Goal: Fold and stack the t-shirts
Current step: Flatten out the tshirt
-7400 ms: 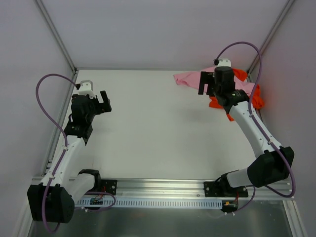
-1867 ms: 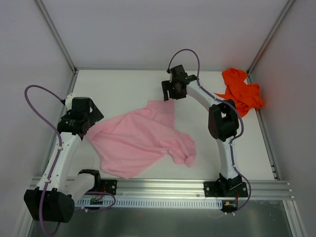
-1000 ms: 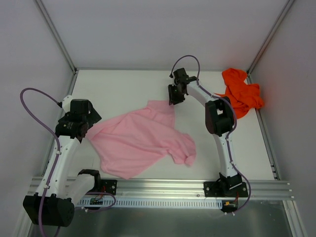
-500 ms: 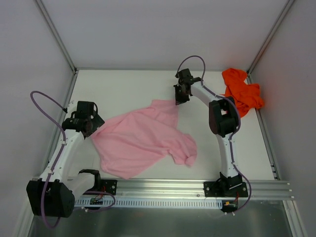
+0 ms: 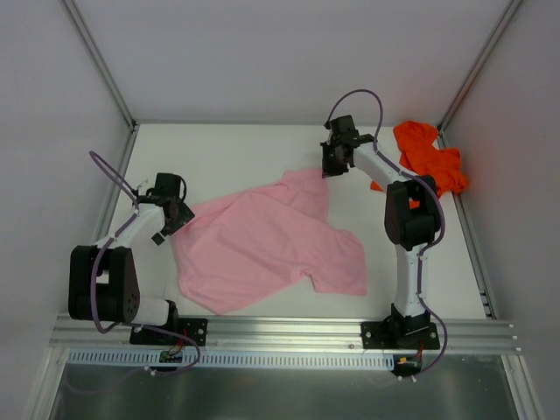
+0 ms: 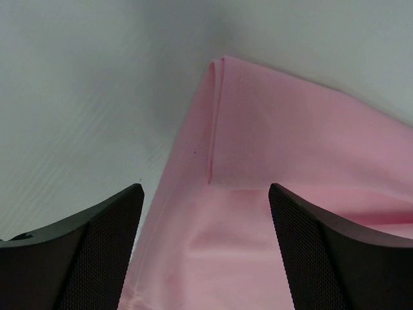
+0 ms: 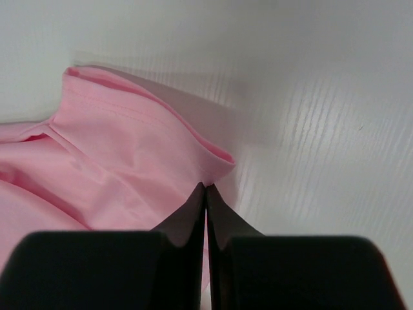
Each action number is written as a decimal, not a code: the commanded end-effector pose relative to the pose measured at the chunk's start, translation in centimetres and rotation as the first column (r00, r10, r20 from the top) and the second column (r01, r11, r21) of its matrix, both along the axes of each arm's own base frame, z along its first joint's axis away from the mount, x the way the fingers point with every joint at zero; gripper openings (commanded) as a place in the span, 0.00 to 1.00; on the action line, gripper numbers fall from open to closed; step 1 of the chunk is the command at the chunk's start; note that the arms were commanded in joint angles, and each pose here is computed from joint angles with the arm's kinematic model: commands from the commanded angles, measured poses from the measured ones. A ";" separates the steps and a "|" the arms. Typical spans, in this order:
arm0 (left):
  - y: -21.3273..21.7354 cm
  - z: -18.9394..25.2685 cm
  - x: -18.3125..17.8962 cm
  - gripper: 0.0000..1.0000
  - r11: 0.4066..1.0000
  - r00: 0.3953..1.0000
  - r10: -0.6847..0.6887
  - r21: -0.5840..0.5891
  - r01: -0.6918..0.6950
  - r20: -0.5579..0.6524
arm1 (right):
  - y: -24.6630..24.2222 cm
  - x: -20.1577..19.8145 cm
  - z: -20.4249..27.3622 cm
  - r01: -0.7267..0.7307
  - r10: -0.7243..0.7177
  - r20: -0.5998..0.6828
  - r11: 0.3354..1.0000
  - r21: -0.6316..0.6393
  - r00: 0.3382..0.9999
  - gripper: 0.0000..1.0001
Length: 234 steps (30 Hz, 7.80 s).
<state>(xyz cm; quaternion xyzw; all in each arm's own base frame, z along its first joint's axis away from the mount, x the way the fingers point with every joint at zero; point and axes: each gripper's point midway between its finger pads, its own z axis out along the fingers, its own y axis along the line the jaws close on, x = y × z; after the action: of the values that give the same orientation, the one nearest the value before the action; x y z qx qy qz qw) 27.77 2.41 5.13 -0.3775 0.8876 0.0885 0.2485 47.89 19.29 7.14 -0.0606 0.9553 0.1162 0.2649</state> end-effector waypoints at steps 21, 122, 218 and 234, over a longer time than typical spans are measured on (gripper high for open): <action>-0.5 -0.3 3.5 0.65 0.999 0.999 -0.001 -0.040 0.003 0.041 | 0.4 0.2 1.8 -0.017 0.017 0.053 1.000 0.012 0.998 0.01; -7.3 52.6 25.4 0.00 0.850 0.098 -0.442 0.382 0.362 0.892 | -2.1 6.5 51.2 -0.091 -0.089 0.981 0.990 0.106 0.172 0.01; 10.9 -0.6 12.7 0.66 0.996 0.999 0.024 -0.091 -0.020 0.049 | 7.0 5.4 7.7 -0.162 0.138 0.270 0.984 0.069 0.953 0.96; 10.2 -3.1 10.8 0.61 0.993 1.000 0.018 -0.115 -0.020 -0.021 | 7.3 5.9 5.0 -0.112 0.090 0.208 0.989 0.095 0.974 0.96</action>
<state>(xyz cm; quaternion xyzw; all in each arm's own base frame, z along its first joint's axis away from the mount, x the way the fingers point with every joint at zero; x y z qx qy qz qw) 39.01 12.48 2.35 -0.3969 0.8897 0.0415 0.2219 52.61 26.23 10.66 -0.1195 0.9189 0.1643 0.3383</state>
